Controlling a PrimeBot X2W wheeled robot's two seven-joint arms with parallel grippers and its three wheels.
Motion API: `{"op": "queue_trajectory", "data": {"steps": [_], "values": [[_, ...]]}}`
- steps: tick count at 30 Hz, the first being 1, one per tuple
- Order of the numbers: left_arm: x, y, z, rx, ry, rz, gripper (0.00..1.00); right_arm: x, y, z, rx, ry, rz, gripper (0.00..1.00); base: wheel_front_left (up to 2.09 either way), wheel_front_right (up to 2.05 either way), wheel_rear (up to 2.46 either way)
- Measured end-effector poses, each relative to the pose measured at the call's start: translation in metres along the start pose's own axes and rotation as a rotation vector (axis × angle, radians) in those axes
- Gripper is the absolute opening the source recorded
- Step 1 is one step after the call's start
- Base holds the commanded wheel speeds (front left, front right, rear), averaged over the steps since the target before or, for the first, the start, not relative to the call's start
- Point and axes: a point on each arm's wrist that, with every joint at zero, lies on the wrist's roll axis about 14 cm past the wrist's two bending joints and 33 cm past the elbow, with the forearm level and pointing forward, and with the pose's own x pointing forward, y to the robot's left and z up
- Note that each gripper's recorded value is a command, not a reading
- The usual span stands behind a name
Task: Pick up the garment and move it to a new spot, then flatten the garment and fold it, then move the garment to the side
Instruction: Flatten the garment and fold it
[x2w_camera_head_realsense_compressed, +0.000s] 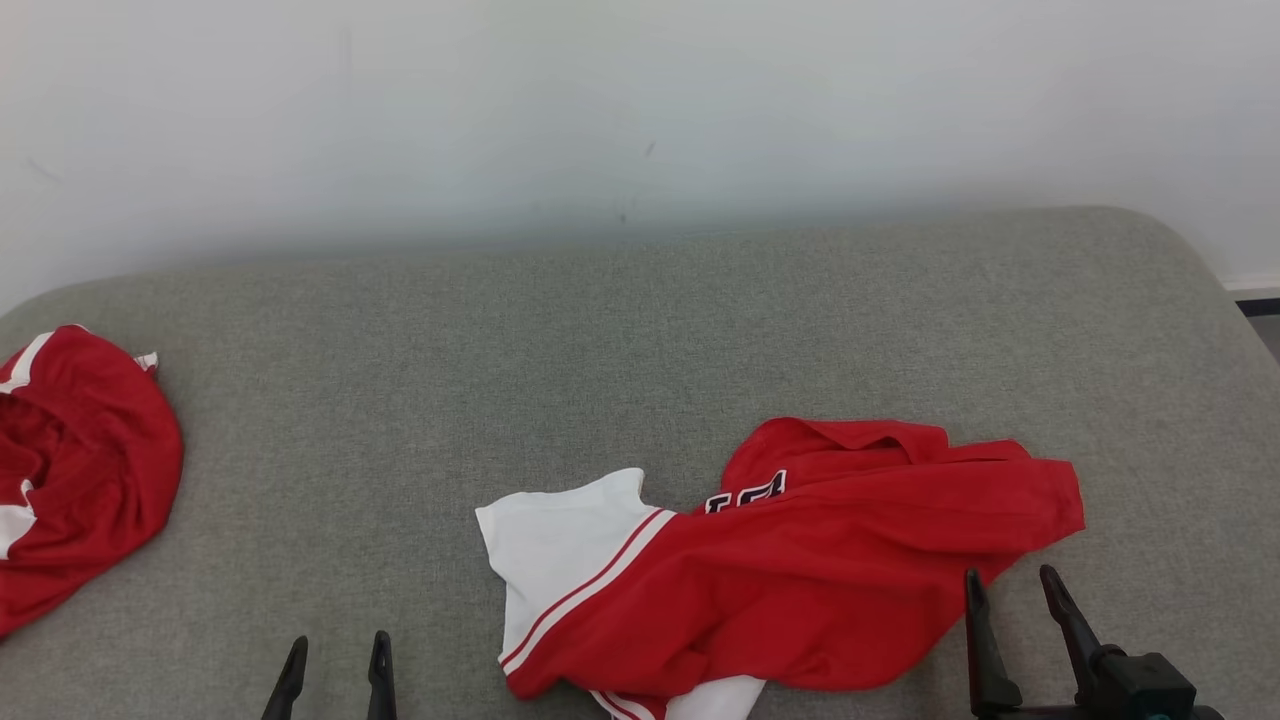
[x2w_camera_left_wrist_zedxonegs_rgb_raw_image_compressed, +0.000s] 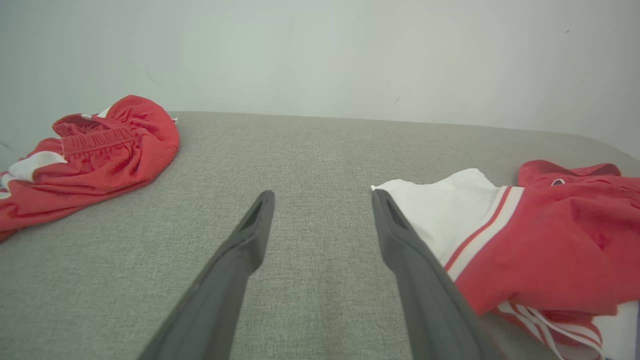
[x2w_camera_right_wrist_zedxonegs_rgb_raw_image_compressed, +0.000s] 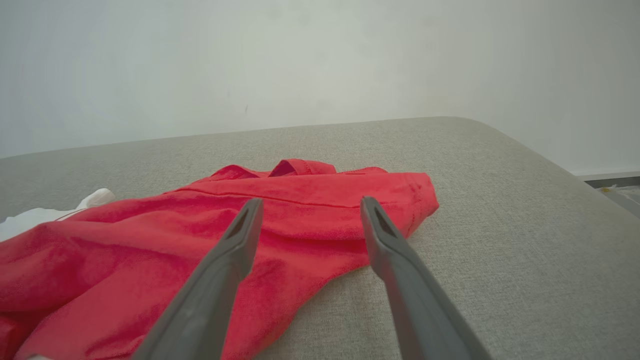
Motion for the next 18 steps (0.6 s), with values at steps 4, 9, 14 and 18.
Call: {"op": "queue_trajectory", "data": {"steps": [4, 9, 14, 18], "values": [[0.002, -0.002, -0.003, 0.0, 0.008, -0.005, 1.0, 0.002, 0.0, 0.001, 0.0, -0.003, -0.001, 1.0, 0.0, 0.0, 0.0], [0.004, -0.002, -0.006, -0.014, 0.018, -0.008, 1.0, 0.002, -0.002, 0.005, -0.001, -0.015, -0.006, 1.0, 0.0, 0.0, 0.0], [0.014, -0.006, -0.009, -0.028, 0.028, -0.021, 1.0, 0.005, -0.004, 0.011, -0.006, -0.026, -0.011, 1.0, 0.0, 0.0, 0.0], [0.033, -0.014, -0.012, -0.033, 0.047, -0.054, 1.0, 0.009, -0.004, 0.02, -0.014, -0.046, -0.01, 1.0, 0.0, 0.0, 0.0]]}}
